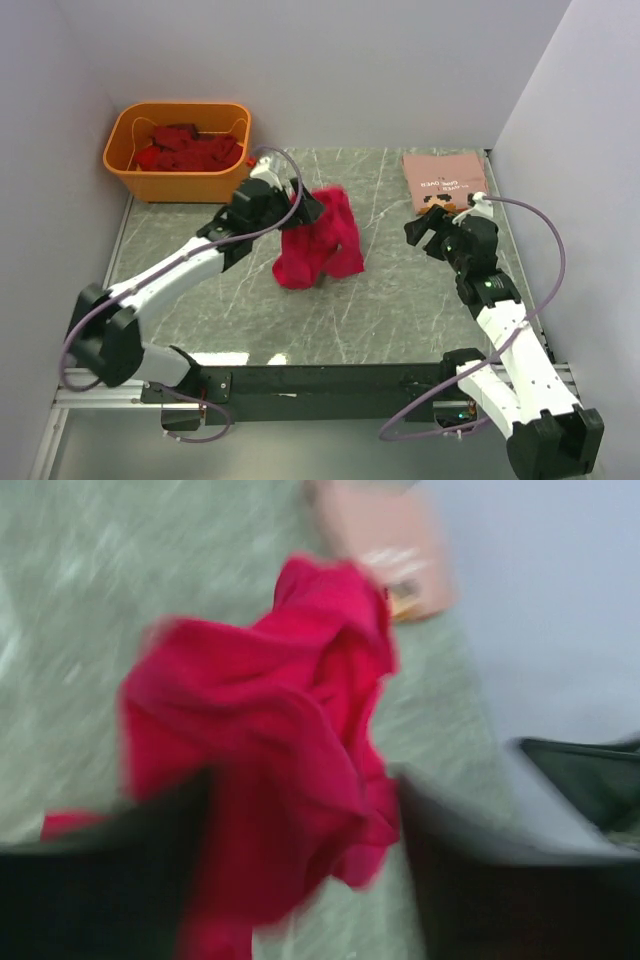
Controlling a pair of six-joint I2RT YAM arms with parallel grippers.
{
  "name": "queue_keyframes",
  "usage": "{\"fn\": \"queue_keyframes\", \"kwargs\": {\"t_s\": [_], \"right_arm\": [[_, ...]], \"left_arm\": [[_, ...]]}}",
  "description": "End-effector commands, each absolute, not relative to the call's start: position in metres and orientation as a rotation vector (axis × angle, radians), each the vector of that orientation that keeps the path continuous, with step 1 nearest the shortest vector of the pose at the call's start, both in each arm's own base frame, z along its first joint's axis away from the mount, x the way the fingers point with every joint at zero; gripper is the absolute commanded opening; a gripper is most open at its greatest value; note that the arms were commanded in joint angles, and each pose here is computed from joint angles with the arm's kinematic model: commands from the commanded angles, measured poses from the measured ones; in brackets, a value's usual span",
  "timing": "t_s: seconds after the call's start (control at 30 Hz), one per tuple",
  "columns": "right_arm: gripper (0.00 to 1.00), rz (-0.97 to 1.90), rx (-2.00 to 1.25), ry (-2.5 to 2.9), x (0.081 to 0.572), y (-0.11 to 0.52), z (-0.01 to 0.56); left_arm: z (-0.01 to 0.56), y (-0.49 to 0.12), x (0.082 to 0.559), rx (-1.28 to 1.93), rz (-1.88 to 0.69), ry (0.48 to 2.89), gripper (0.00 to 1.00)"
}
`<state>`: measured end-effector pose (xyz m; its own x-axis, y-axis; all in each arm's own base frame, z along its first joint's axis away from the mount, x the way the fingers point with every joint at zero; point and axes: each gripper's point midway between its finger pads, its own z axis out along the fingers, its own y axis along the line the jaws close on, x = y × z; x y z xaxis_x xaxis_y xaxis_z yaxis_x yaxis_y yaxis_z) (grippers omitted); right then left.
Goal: Fold and stack the t-shirts
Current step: Move the tshirt to the center of the board
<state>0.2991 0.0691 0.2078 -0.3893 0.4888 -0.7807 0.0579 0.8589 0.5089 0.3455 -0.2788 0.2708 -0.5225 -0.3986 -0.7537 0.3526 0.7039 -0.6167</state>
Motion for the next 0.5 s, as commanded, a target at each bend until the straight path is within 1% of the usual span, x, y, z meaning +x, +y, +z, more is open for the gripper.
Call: {"fn": "queue_keyframes", "kwargs": {"t_s": [0.0,0.03,0.2,0.27,0.33,0.43,0.47], "right_arm": [[0.92,0.502,0.363,1.95,0.306,0.075,0.205],[0.92,0.508,0.354,1.967,0.306,0.077,0.201],[0.92,0.498,0.28,2.064,0.312,0.092,0.184],[0.92,0.491,0.235,2.119,0.313,0.104,0.175],[0.92,0.449,0.219,2.158,0.313,0.107,0.166],[0.92,0.408,0.156,2.26,0.314,0.125,0.144],[0.91,0.416,0.112,2.263,0.315,0.136,0.147]], "left_arm": [[0.242,-0.27,0.358,-0.207,-0.859,1.98,0.99],[0.228,-0.265,0.357,-0.231,-0.815,2.026,1.0],[0.212,-0.233,0.352,-0.332,-0.662,2.04,0.99],[0.198,-0.219,0.346,-0.38,-0.591,2.075,0.99],[0.179,-0.205,0.333,-0.404,-0.537,2.116,0.99],[0.154,-0.195,0.312,-0.426,-0.538,2.161,0.99],[0.139,-0.194,0.302,-0.431,-0.551,2.194,0.99]]}}
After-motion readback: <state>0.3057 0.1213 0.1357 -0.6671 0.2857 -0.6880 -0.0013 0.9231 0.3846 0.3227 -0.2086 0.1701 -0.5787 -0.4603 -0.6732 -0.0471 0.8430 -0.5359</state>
